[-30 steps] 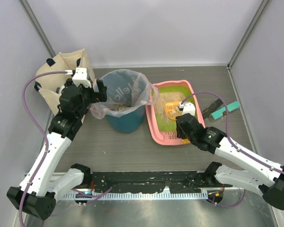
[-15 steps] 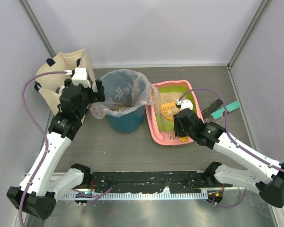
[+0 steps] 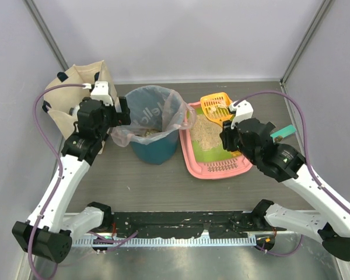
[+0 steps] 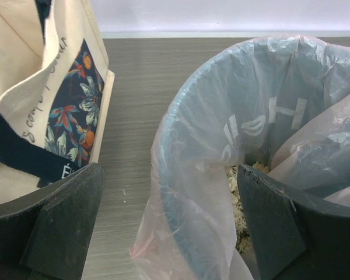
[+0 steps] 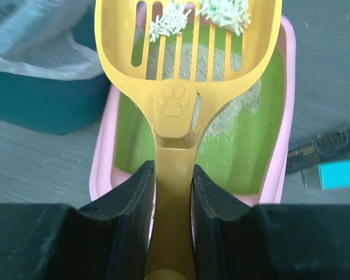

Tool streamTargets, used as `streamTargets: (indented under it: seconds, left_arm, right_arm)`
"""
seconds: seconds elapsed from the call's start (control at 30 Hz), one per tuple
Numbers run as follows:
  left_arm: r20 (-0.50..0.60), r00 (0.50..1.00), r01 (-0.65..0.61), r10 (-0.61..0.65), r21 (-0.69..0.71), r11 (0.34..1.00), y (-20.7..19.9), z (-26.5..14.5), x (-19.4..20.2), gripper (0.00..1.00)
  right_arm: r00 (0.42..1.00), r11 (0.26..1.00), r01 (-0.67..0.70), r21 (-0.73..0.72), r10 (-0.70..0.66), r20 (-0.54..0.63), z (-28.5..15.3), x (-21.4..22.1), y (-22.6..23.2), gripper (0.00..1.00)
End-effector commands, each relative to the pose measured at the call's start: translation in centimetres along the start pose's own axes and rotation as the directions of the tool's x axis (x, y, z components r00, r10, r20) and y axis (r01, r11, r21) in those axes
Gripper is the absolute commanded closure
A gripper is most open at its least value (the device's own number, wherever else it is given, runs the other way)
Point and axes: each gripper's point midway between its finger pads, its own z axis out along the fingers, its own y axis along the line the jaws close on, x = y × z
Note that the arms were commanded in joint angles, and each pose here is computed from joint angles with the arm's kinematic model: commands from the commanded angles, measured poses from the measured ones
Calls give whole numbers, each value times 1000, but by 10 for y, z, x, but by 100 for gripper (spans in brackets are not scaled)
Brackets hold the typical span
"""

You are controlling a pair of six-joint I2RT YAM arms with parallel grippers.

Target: Clean the litter box

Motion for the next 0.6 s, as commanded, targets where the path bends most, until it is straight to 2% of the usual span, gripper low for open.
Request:
streamTargets:
  seconds: [0.0, 0.07, 0.23, 0.57]
  left_arm:
    - [-25, 999, 34, -33, 57, 998, -13, 7, -5, 0]
    - [-48, 998, 34, -31, 55, 998, -13, 11, -1, 0]
    - [-89, 996, 21, -19, 26, 999, -8, 17, 8, 0]
    - [-85, 996, 20, -16, 49, 999, -10, 17, 6, 1]
  right_arm:
    - [984, 985, 90, -146, -66, 164, -7, -55, 28, 99]
    - [971, 974, 128, -187, -85, 224, -11, -77, 38, 99]
    - [954, 955, 217, -200, -164, 252, -1, -104, 53, 99]
    - [932, 931, 300, -209, -238, 275, 10, -122, 74, 99]
